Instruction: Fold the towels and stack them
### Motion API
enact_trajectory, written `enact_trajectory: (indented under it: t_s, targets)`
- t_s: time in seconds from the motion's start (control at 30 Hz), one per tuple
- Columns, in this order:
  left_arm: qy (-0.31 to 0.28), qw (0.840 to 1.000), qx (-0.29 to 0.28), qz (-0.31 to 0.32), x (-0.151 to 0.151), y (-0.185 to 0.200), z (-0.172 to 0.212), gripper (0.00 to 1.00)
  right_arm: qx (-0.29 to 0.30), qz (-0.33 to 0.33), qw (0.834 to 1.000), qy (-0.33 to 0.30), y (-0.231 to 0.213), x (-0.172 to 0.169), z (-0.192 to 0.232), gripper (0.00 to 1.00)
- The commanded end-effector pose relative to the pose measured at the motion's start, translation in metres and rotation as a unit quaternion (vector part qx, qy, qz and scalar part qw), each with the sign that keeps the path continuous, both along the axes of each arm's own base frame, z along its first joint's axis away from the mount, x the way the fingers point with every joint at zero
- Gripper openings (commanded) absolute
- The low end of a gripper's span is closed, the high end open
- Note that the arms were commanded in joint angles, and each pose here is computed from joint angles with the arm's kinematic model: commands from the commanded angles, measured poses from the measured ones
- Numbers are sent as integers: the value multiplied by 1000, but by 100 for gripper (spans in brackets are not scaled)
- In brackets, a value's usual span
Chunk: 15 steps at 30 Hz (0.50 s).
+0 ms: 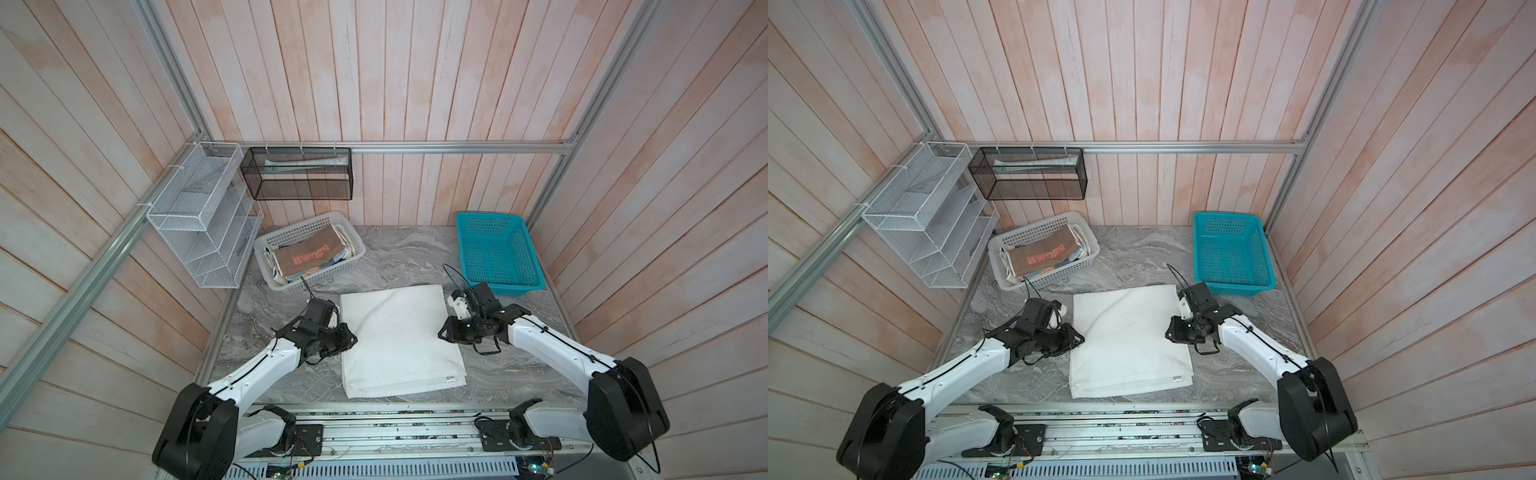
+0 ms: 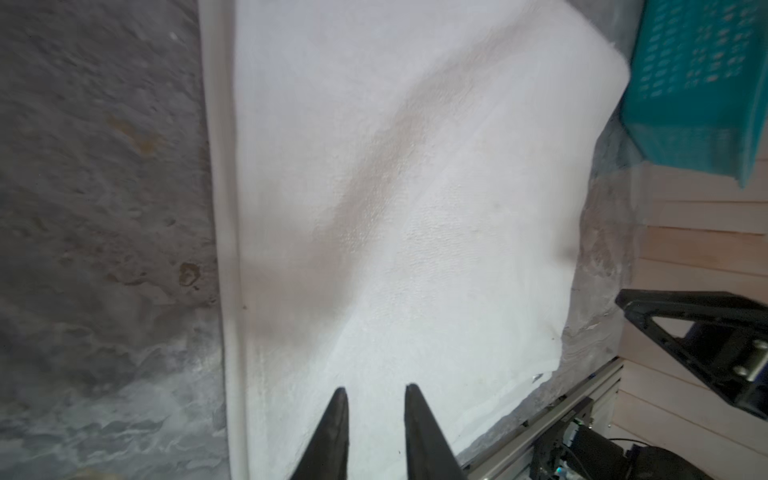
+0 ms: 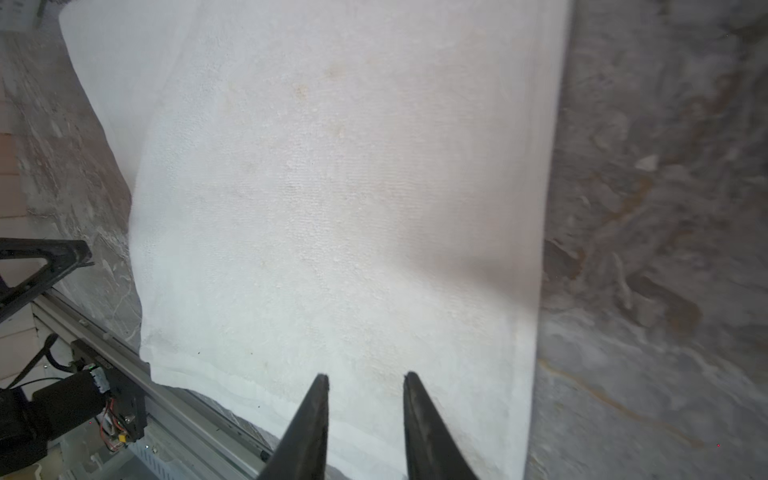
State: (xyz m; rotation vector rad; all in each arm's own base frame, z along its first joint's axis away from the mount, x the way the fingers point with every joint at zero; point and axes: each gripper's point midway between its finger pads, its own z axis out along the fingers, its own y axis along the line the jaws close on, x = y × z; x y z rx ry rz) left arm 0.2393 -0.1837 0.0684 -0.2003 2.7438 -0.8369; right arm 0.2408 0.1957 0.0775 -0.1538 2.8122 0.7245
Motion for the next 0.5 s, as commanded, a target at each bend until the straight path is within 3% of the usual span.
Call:
enact_trajectory:
  t_s: [0.0,0.13,0.23,0.47]
  targets:
    - [-19,998,36,-45,6,-20,-1,26,30,51,998,-26,46,12,-1,31]
    - [16,995,75,-70,-21,-27,-24,25,11,101,995,2,82,12,-31,29]
    - [25,995,70,-61,-35,-24,-35,25,-11,114,993,17,91,16,-55,28]
    - [27,995,83,-51,-16,-17,-52,26,-63,96,993,33,72,39,-85,24]
